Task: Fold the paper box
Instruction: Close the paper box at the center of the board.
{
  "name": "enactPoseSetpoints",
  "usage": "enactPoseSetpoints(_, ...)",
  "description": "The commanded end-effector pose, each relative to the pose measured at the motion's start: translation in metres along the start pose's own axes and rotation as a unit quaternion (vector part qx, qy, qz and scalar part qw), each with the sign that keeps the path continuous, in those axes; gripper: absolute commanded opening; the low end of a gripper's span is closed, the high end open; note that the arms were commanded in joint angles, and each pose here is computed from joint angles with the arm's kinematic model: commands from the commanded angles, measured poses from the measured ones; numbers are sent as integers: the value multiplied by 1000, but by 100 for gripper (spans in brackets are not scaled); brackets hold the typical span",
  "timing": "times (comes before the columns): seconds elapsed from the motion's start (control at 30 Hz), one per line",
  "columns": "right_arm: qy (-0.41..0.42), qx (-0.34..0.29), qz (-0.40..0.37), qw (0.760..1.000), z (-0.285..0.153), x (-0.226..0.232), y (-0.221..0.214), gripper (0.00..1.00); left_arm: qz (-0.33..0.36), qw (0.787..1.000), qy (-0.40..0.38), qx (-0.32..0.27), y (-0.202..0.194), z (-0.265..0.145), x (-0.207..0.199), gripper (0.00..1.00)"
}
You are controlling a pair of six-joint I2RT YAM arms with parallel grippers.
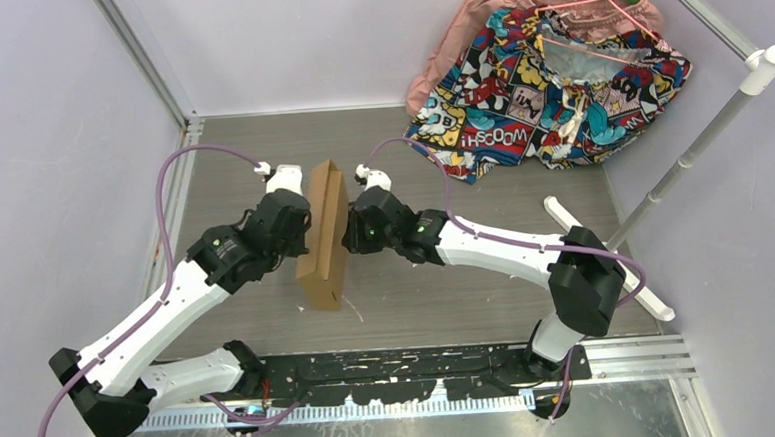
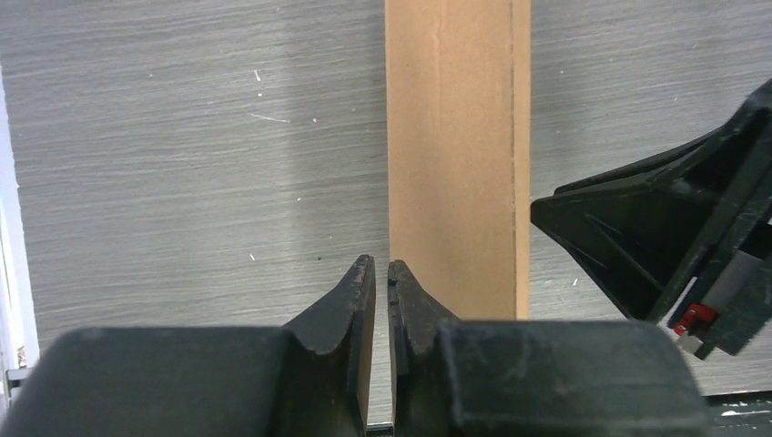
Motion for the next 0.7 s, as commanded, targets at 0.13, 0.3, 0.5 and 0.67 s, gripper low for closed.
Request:
enactPoseSetpoints(0.13,28,-19,-1,999,-7,21,20,28,-37,995,-55,-69,35,-17,-10,13)
enactPoseSetpoints(0.3,25,-16,0,1000,-6,19,20,28,-29,995,-73,-56,32,-3,-23,16)
enactPoseSetpoints(0.5,24,-8,0,1000,-4,17,19,27,-39,993,-100,-58,25,2,-34,20)
enactPoseSetpoints(0.67,24,-2,3,1000,1,16,17,27,-39,992,-110,-40,14,11,-40,19)
Point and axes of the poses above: each gripper's point midway between its finger pads, its own z axis out along the fingers, its own x axis along the line the jaws close on, y = z × x, the point moved 4 cm from there along -z, back along the fingers, and after that the axes turned 10 degrees about z, right-handed, at the moved point
